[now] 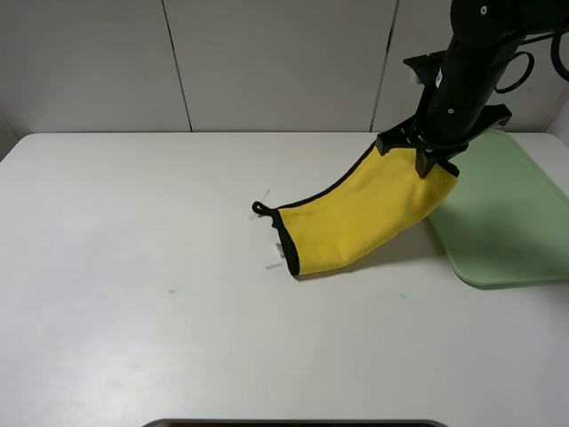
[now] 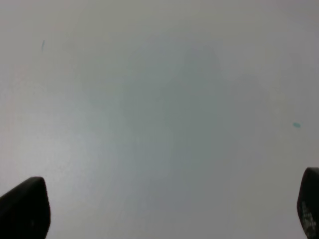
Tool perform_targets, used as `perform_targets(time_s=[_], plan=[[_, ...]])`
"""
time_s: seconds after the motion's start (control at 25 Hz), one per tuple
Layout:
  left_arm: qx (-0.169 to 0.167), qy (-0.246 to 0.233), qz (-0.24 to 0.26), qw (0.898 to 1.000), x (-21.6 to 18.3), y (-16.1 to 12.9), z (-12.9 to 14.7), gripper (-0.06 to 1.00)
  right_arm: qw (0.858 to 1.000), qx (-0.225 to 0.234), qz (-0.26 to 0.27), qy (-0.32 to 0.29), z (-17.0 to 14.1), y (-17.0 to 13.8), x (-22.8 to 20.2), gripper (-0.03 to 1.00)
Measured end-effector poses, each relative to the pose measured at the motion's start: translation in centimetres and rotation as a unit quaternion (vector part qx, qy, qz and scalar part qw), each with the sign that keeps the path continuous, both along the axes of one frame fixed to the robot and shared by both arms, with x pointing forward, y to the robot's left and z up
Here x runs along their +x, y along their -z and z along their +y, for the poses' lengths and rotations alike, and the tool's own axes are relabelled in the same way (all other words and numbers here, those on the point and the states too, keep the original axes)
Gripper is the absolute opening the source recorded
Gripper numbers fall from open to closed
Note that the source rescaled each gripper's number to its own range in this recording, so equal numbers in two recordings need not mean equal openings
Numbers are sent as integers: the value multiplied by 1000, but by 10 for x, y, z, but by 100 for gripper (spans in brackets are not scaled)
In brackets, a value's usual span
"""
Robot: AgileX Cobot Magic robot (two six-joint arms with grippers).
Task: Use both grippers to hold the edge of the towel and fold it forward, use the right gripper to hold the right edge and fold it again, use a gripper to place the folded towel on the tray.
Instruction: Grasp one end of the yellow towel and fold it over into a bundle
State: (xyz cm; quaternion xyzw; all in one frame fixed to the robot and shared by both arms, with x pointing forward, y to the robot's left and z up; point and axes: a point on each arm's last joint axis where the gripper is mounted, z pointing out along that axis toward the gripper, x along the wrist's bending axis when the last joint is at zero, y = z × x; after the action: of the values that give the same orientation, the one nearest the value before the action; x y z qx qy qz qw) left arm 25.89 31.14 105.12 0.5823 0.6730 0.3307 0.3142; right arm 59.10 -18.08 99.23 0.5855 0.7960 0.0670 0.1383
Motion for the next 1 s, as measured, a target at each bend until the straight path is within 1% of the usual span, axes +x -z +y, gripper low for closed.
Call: perform_targets(time_s=[0.2, 0.32, 0.48, 0.64, 1.0], plan=[[0, 0, 0, 1000, 0, 0, 0, 100, 1000, -2, 1, 0, 0, 1, 1, 4], [0, 0, 0, 1000, 0, 0, 0, 100, 1000, -1, 18, 1, 4, 12, 2, 4], [0, 0, 0, 1000, 0, 0, 0, 100, 999, -5, 35, -25, 24, 29, -1, 4], [0, 0, 0, 1000, 0, 0, 0, 100, 998, -1, 31, -54, 47, 30, -10, 4], [0, 0, 0, 1000, 0, 0, 0, 100, 996, 17, 25, -85, 84, 33, -26, 4]])
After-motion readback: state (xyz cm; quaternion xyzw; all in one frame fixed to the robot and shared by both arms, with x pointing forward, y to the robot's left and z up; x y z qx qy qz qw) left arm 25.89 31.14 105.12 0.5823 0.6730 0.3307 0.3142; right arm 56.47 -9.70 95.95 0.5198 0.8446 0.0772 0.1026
